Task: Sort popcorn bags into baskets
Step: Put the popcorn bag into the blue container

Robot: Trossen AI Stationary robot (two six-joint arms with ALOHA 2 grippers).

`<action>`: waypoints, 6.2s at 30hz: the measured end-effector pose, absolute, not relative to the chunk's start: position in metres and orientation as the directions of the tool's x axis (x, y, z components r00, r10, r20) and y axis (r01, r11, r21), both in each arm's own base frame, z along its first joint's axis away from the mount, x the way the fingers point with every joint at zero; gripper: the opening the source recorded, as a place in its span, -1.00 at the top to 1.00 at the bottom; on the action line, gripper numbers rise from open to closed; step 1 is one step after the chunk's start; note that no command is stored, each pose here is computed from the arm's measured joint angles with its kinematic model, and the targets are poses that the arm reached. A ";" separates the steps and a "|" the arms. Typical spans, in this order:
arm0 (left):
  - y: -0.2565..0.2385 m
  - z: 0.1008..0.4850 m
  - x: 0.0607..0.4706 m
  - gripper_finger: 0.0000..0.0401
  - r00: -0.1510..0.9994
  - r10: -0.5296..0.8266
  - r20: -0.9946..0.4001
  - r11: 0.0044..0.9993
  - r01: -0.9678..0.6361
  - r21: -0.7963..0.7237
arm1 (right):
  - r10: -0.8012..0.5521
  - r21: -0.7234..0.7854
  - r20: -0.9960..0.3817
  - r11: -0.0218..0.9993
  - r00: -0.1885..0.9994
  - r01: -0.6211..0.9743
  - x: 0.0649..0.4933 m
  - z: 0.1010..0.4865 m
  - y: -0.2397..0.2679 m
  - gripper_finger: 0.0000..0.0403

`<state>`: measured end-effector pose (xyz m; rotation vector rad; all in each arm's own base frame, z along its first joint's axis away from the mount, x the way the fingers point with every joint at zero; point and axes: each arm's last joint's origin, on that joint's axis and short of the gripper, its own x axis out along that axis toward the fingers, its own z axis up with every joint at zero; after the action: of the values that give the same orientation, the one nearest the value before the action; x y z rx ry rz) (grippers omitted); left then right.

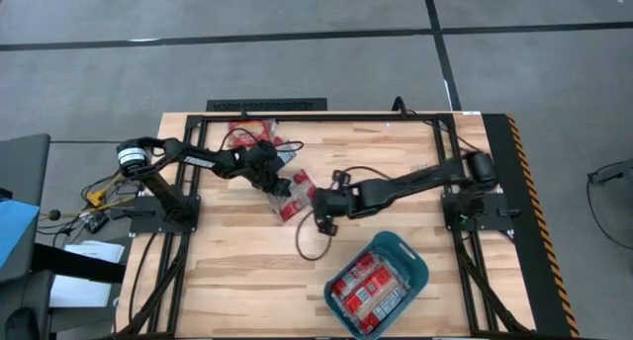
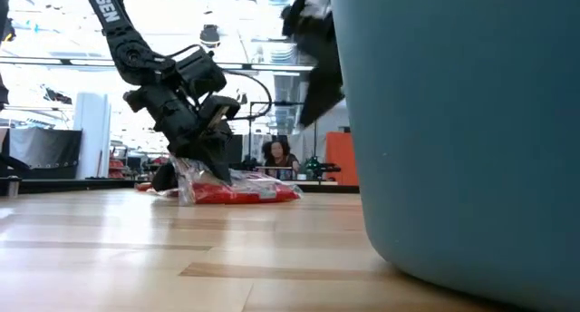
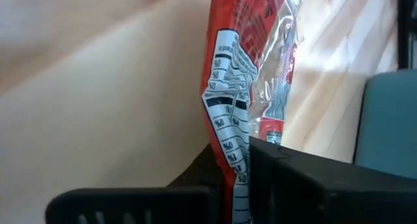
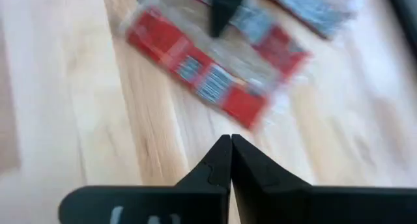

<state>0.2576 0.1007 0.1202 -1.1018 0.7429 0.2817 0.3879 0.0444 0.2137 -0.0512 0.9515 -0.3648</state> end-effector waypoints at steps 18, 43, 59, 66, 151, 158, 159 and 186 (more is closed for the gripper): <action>-0.013 0.265 0.325 0.98 0.917 -0.237 -0.320 0.537 -0.151 -0.830 | -0.525 -0.122 -0.591 0.809 0.612 0.575 0.186 0.350 0.120 0.83; -0.144 0.222 0.453 0.97 0.831 -0.441 -0.338 0.458 -0.116 -0.881 | -0.527 -0.159 -0.587 0.820 0.615 0.550 0.173 0.336 0.148 0.92; -0.153 0.192 0.460 0.60 0.814 -0.448 -0.371 0.370 -0.209 -0.905 | -0.524 -0.156 -0.585 0.822 0.619 0.548 0.171 0.336 0.148 0.83; -0.153 0.202 0.463 0.21 0.796 -0.544 -0.264 0.366 -0.058 -0.929 | -0.522 -0.153 -0.585 0.822 0.620 0.548 0.171 0.336 0.148 0.91; 0.132 0.110 0.232 0.08 0.629 -0.082 -0.773 0.489 -0.651 -0.581 | -0.419 -0.005 -0.471 0.881 0.776 0.473 0.388 0.218 -0.010 0.91; 0.085 0.121 0.265 0.08 0.714 -0.128 -0.689 0.478 -0.564 -0.673 | -0.417 -0.016 -0.487 0.883 0.767 0.470 0.389 0.213 -0.021 0.89; 0.081 0.123 0.265 0.09 0.713 -0.129 -0.689 0.470 -0.568 -0.676 | -0.409 -0.006 -0.492 0.884 0.769 0.467 0.389 0.213 -0.026 0.89; 0.110 0.184 0.197 -0.03 0.651 0.193 -0.734 0.370 -0.741 -0.561 | -0.337 0.142 -0.637 0.833 0.693 0.535 0.429 0.110 -0.081 0.90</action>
<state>0.1966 0.1103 0.1840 -1.0255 0.6257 0.6521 0.4290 -0.0809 0.1095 0.3314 0.6381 -0.4972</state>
